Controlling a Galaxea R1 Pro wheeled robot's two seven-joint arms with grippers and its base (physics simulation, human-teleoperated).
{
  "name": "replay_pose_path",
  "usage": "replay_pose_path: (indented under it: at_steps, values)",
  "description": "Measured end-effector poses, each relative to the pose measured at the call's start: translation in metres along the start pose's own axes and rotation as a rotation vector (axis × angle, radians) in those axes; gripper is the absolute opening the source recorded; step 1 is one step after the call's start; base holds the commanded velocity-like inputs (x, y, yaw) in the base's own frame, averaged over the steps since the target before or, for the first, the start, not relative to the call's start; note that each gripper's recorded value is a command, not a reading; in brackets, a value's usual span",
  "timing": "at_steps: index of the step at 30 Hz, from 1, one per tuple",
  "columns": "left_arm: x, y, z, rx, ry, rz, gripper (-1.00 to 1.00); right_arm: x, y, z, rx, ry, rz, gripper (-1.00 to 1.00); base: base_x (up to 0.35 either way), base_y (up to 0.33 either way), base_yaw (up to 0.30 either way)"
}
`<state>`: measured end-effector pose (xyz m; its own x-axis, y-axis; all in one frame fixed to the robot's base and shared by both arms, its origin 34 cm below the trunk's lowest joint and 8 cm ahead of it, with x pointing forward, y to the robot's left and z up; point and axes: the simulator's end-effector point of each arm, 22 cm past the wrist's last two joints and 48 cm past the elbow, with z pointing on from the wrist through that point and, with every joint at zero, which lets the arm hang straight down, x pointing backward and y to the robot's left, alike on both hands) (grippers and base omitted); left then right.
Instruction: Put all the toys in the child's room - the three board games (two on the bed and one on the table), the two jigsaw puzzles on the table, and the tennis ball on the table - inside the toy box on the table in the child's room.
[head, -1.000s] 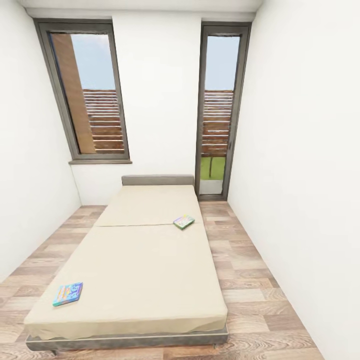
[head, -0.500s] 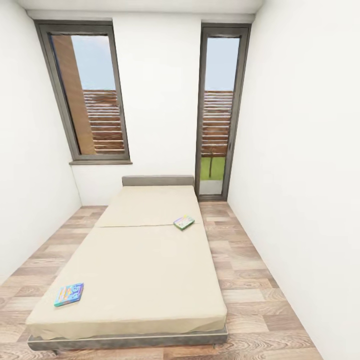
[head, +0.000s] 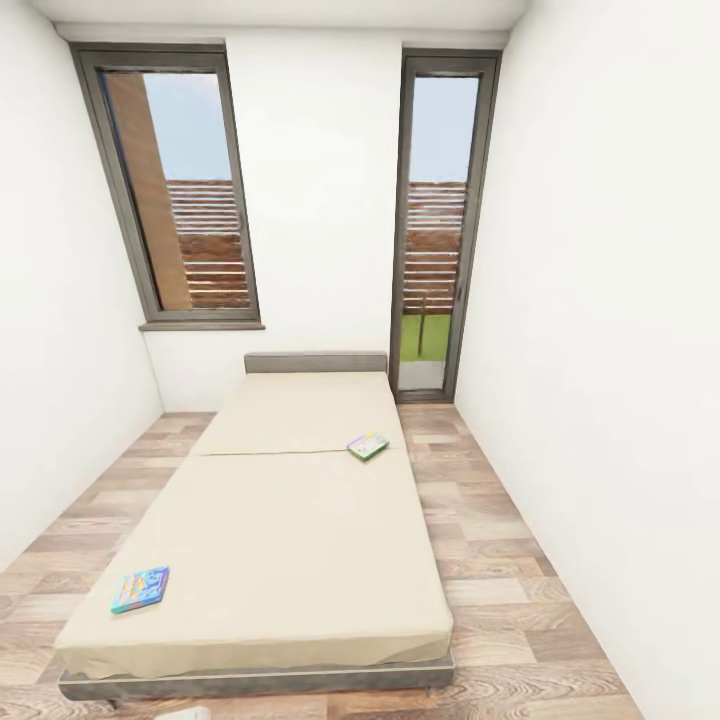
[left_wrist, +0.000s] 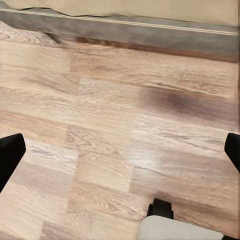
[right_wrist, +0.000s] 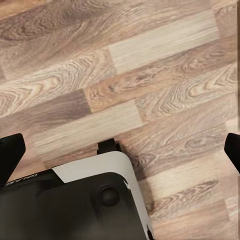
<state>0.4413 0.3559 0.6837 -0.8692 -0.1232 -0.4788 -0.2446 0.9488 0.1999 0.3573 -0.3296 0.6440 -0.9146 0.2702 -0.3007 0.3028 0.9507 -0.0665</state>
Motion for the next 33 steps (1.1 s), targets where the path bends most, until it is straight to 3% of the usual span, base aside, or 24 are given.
replay_pose_path:
  at_steps: [10,14,17,19,22,29,33]
  values:
    - [0.002,-0.011,-0.010,0.016,-0.002,-0.004,1.00,-0.014,-0.011,-0.008,0.012,-0.080,0.021,1.00,0.000,0.000,0.000]
    - [0.003,-0.017,-0.014,0.024,0.009,-0.007,1.00,-0.019,-0.004,-0.011,-0.001,-0.047,0.026,1.00,0.000,0.000,0.000]
    - [0.011,-0.029,-0.017,0.037,0.048,-0.004,1.00,-0.024,0.000,-0.011,-0.009,-0.018,0.035,1.00,0.000,0.000,0.000]
    - [0.018,-0.034,-0.018,0.046,0.089,0.002,1.00,-0.032,0.002,-0.012,-0.018,-0.012,0.071,1.00,0.000,0.000,0.000]
    - [0.015,-0.031,-0.018,0.043,0.088,0.000,1.00,-0.042,0.004,-0.013,-0.023,-0.031,0.121,1.00,0.000,0.000,0.000]
    - [0.008,-0.031,-0.017,0.044,0.056,-0.004,1.00,-0.054,0.007,-0.014,-0.022,-0.076,0.157,1.00,0.000,0.000,0.000]
    - [0.016,-0.036,-0.018,0.050,0.069,0.002,1.00,-0.056,0.007,-0.015,-0.022,-0.086,0.169,1.00,0.000,0.000,0.000]
